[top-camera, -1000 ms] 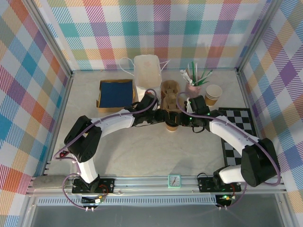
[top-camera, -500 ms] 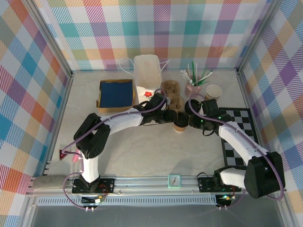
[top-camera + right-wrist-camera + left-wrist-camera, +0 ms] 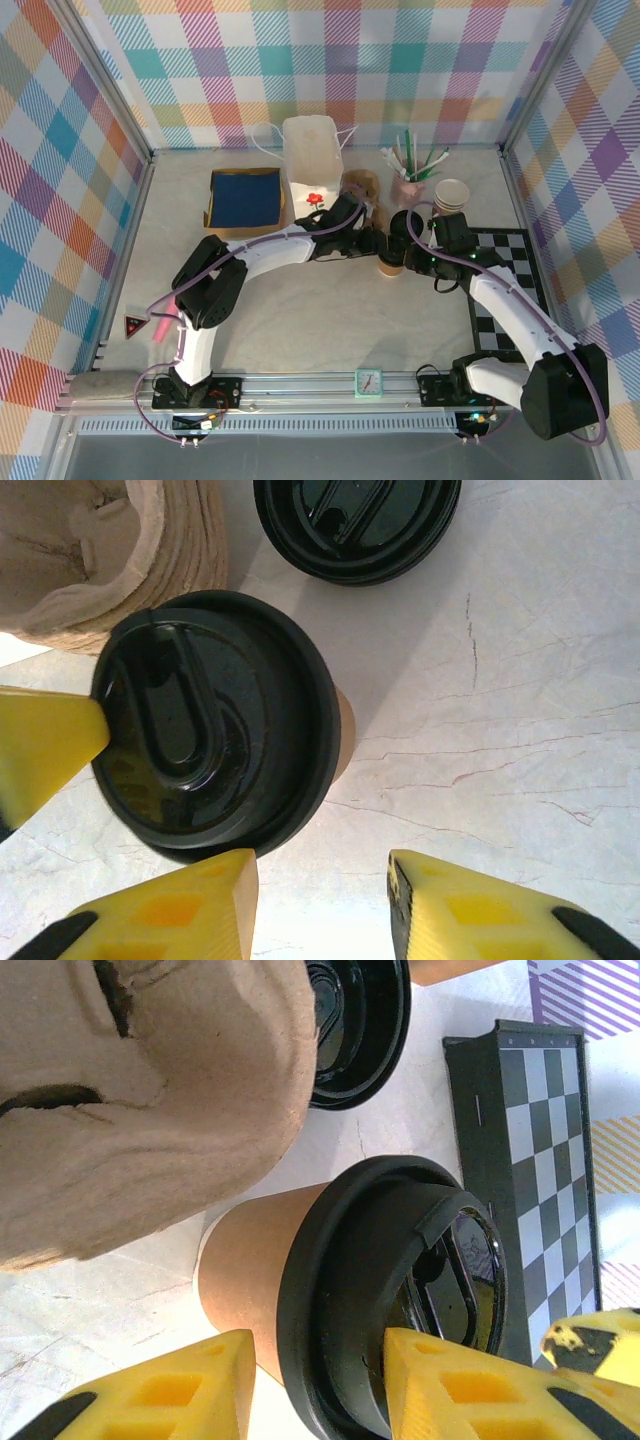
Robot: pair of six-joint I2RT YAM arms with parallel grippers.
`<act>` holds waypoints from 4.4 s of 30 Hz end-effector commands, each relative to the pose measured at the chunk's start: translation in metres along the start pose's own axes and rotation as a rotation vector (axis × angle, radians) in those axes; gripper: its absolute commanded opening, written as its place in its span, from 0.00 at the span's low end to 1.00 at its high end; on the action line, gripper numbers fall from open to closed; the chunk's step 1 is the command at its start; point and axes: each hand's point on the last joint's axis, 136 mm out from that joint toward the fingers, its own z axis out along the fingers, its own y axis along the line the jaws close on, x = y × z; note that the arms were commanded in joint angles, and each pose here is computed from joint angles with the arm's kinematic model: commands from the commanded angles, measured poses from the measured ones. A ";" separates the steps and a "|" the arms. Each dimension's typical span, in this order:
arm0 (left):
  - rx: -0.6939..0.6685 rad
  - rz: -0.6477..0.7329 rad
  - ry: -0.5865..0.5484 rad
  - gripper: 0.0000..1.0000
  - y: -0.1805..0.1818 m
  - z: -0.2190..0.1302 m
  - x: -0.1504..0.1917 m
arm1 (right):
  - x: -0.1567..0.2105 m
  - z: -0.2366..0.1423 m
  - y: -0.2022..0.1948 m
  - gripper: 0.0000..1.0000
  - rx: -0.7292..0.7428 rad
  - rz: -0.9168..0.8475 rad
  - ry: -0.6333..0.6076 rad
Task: Pack the takeout coffee
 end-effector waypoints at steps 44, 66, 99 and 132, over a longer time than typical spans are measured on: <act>0.088 0.361 -0.456 0.59 -0.101 -0.213 -0.067 | -0.044 -0.083 0.063 0.63 -0.267 -0.217 -0.164; -0.097 -0.107 -0.710 0.71 0.077 -0.316 -0.109 | -0.051 -0.039 0.119 0.69 -0.303 -0.496 0.011; -0.034 -0.331 -0.644 0.70 0.140 -0.351 -0.082 | -0.032 0.073 0.151 0.53 -0.281 -1.297 0.170; -0.059 -0.338 -0.653 0.70 0.149 -0.352 -0.080 | -0.027 0.098 0.156 0.24 -0.256 -1.327 0.205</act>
